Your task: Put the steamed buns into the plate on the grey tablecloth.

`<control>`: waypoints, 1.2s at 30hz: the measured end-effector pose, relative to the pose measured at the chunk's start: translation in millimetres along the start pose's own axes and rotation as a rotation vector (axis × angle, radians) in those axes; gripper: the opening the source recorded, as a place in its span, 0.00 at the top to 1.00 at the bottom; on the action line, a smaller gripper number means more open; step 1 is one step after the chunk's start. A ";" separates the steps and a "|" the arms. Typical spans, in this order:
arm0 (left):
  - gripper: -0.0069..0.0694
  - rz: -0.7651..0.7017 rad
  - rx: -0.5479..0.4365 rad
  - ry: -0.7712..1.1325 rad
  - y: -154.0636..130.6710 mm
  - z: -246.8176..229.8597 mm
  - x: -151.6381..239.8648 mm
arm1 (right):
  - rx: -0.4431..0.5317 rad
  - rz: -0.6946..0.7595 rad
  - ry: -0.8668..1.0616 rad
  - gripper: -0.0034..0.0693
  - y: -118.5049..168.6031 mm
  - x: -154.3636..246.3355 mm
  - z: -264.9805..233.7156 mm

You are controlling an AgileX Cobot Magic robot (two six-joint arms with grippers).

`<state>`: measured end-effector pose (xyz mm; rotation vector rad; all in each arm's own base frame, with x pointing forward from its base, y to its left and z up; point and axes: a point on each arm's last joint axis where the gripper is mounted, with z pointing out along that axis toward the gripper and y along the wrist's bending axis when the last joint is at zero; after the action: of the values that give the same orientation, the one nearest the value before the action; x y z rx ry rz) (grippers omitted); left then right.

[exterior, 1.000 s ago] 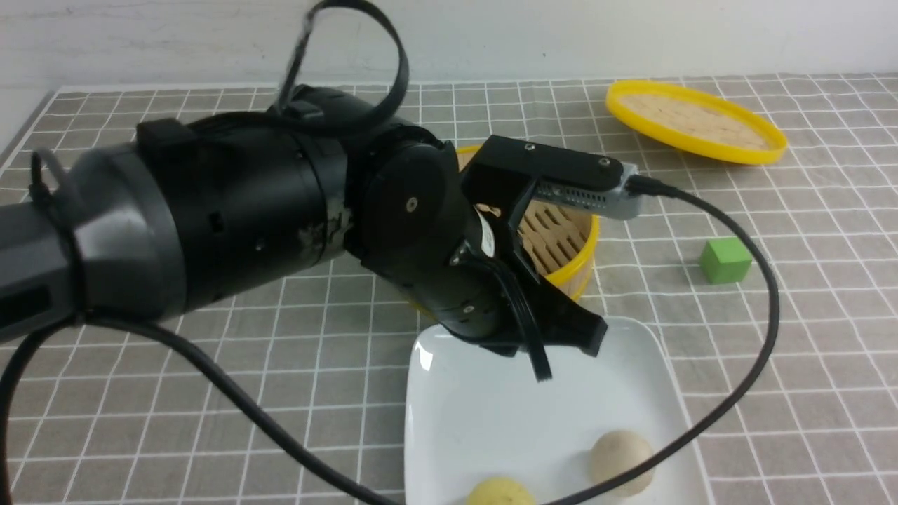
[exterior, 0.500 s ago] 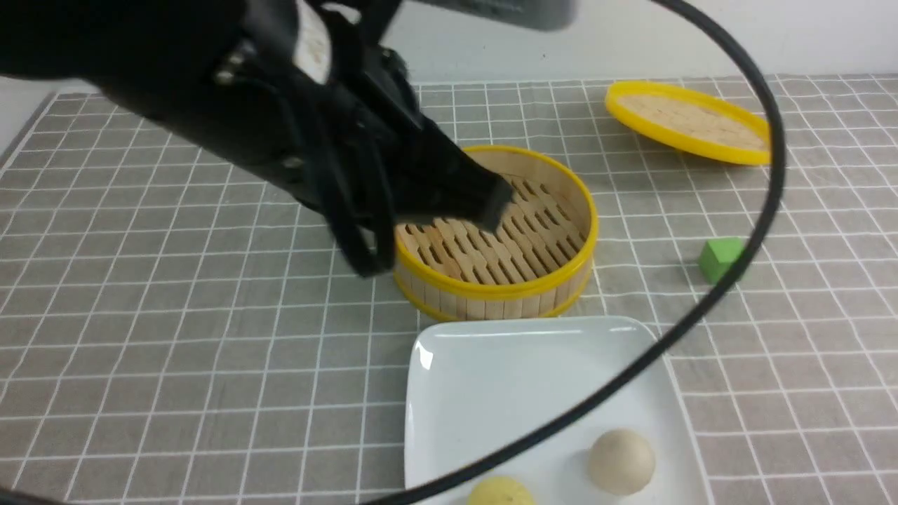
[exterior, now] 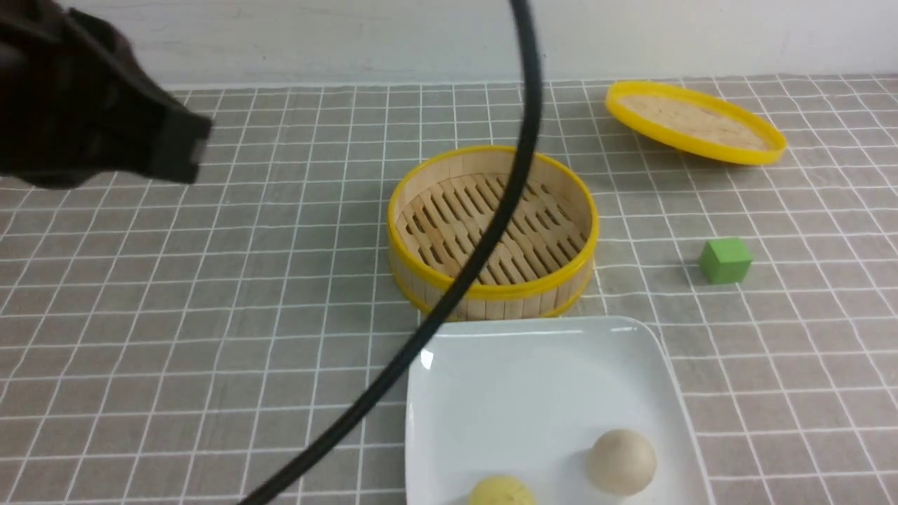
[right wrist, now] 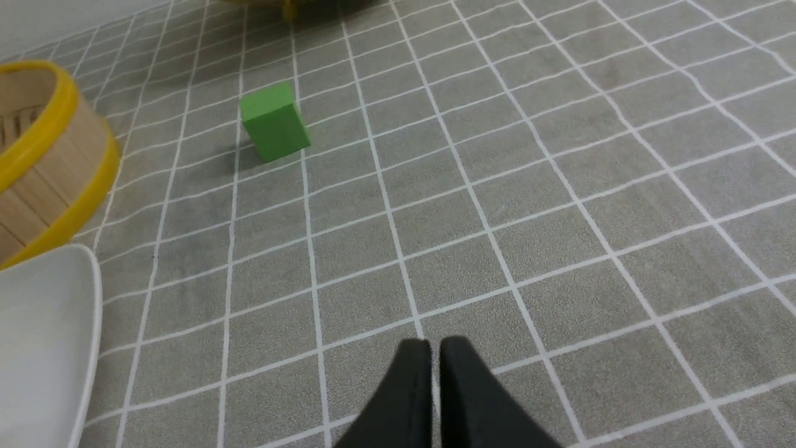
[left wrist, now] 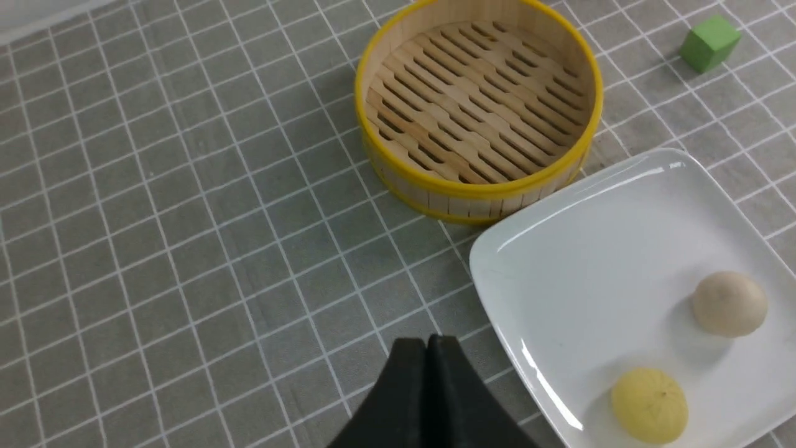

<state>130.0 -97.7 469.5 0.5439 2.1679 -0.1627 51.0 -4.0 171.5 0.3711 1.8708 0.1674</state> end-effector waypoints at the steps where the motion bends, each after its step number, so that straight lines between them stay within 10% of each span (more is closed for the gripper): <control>1: 0.91 -0.002 -0.006 -0.005 2.1 -2.5 3.1 | 0.000 0.000 0.000 0.89 0.0 0.0 0.0; 36: 0.89 -0.143 -0.057 -0.055 22.3 -4.9 76.7 | 0.011 -0.287 -0.023 0.84 -0.9 -1.4 0.5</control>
<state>95.8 -51.4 413.9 0.3481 2.1511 -0.1904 51.6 -5.4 172.3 0.1081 1.8799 -0.0414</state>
